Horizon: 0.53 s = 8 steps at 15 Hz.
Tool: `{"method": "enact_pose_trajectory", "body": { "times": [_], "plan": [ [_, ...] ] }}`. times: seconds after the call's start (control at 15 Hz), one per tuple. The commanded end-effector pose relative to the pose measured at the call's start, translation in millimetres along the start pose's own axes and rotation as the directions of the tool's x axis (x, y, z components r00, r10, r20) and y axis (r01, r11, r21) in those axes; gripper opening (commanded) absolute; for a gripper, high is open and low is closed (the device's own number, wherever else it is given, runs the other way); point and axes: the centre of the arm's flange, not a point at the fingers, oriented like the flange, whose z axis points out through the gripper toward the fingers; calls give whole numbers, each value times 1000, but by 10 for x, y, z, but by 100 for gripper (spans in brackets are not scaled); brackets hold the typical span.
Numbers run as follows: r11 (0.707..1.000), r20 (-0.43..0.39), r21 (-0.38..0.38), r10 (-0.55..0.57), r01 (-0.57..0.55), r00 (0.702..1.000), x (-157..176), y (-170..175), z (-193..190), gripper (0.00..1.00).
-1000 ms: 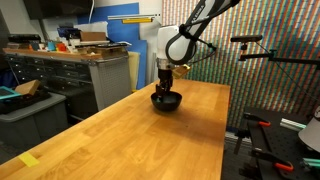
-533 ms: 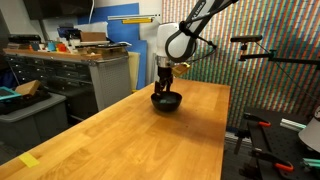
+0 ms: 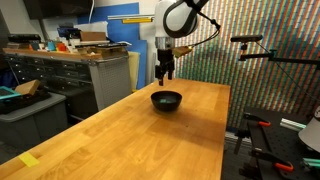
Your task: Put the green block in the black bowl
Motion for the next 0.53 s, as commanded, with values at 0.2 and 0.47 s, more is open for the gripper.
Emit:
{"method": "enact_pose_trajectory", "body": {
  "times": [0.2, 0.47],
  "plan": [
    [1000, 29, 21, 11, -12, 1000, 32, -40, -267, 100],
    [1000, 32, 21, 10, -11, 999, 29, -38, -257, 100]
  ]
}}
